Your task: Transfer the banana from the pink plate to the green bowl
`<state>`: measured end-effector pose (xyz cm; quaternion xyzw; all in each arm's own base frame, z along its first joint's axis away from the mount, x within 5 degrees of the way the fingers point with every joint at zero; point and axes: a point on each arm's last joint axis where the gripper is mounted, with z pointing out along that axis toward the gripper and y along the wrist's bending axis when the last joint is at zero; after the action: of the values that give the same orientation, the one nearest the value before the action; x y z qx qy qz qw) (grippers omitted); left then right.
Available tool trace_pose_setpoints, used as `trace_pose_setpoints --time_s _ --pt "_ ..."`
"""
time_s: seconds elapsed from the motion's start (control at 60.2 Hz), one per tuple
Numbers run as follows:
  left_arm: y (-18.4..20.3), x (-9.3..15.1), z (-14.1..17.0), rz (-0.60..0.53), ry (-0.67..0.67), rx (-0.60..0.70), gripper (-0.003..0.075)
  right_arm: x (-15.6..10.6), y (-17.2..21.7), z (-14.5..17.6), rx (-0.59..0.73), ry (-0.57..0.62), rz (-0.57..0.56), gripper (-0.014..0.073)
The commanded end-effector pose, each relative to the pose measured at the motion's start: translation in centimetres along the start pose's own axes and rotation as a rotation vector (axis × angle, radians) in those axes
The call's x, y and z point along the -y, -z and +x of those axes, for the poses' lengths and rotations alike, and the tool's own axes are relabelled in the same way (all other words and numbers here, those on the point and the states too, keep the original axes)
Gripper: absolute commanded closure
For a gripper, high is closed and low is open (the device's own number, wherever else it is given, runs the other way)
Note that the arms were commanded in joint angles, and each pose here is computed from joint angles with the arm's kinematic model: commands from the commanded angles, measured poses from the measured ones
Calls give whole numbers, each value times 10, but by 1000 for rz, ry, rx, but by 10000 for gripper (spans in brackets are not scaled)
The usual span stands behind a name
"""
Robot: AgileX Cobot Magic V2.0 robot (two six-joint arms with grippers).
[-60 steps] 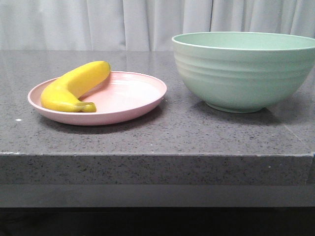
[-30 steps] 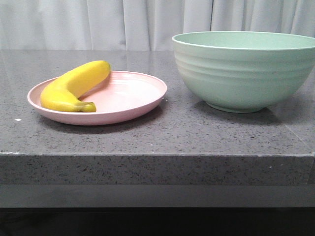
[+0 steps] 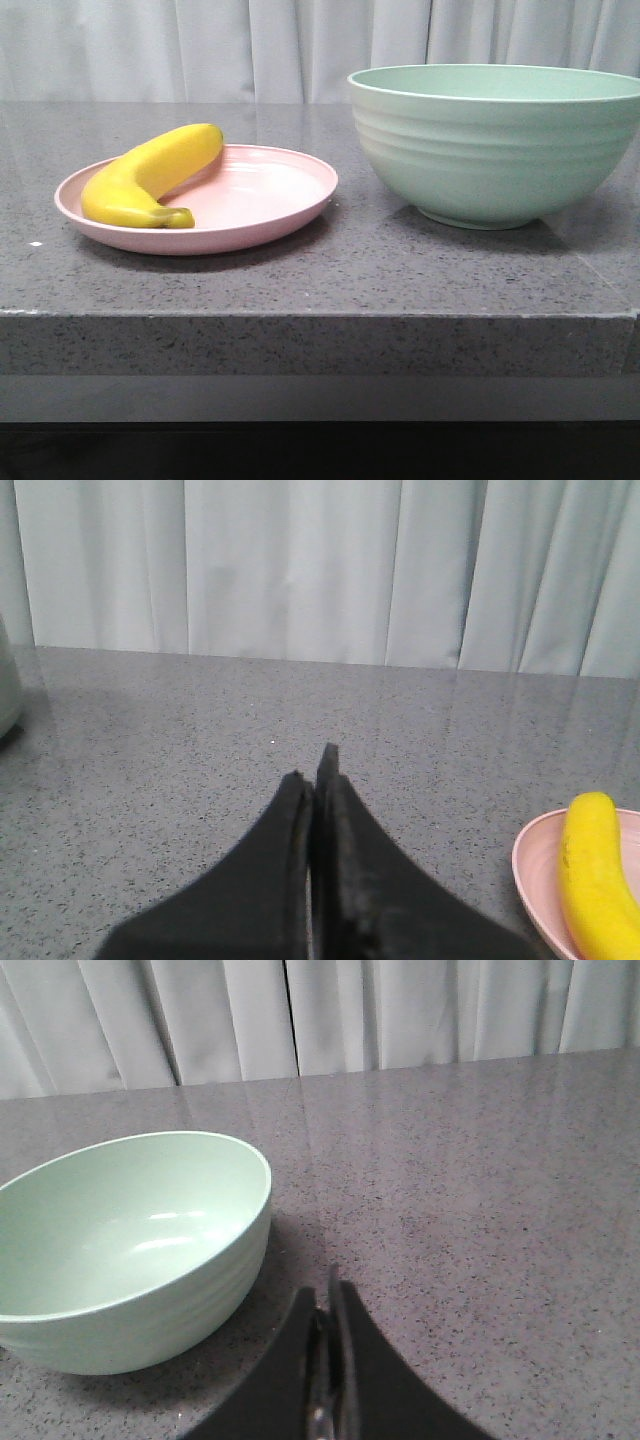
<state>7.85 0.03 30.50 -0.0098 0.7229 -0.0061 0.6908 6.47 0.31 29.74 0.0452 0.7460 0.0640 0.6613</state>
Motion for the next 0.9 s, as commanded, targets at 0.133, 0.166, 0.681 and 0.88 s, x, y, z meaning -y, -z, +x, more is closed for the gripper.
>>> trace_pose_setpoints --time_s 0.133,0.166,0.681,0.88 --pt "-5 0 -19 -3 2 81 718 -1 -8 -19 48 53 18 644" --pt "-5 0 -19 -3 2 81 680 -1 -8 -19 49 54 19 627" --pt "-7 0 -8 6 52 57 73 -1 -8 -20 57 54 18 -46" --pt "-21 9 -22 84 39 -121 104 -1 -8 -21 70 53 16 -46"
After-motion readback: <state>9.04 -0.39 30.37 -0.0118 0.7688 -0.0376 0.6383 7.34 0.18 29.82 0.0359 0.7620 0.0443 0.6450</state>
